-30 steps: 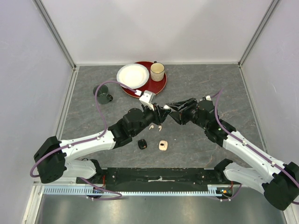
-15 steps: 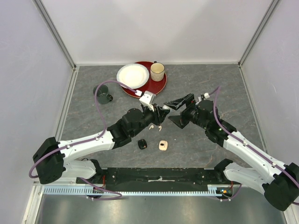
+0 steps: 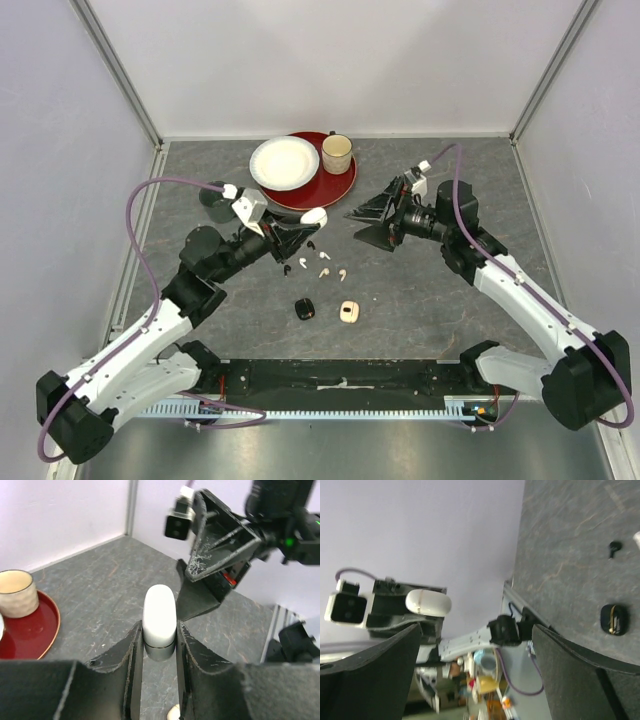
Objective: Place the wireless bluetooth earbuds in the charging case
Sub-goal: Pick up the charging case at the center of the board.
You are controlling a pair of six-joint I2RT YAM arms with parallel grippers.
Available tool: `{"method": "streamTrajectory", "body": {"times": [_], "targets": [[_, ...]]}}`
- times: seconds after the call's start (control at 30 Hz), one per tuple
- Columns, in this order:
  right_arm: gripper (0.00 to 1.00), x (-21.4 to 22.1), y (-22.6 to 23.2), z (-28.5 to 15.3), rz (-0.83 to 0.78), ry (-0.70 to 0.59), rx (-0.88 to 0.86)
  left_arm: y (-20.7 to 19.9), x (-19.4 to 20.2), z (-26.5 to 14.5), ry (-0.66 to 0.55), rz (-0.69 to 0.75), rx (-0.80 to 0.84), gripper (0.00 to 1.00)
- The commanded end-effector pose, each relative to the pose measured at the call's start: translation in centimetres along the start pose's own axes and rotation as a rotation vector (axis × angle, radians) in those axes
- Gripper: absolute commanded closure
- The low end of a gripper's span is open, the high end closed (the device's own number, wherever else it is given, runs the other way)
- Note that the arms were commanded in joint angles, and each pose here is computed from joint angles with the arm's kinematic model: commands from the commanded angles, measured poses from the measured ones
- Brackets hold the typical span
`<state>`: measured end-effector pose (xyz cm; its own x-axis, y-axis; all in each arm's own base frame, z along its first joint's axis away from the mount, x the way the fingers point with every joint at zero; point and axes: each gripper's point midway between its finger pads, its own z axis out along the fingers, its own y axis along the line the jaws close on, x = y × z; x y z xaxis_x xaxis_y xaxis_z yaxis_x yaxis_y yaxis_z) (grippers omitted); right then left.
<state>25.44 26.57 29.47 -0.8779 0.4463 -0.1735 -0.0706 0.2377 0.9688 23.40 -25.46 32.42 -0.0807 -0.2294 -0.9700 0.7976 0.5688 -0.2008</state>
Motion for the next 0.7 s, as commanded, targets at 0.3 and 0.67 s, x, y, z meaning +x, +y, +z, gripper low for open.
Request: {"method": "streamTrajectory", "body": {"times": [0.3,0.67], "targets": [[0.02,3.7,5.0,-1.3,-0.112,0.256,-0.217,-3.9,3.5,0.2,0.117,0.085,0.357,0.98],[0.07,4.9,1.9,0.5,-0.004,0.309,-0.103,-3.9,3.3,0.6,0.093,0.064,0.357,0.98]]}}
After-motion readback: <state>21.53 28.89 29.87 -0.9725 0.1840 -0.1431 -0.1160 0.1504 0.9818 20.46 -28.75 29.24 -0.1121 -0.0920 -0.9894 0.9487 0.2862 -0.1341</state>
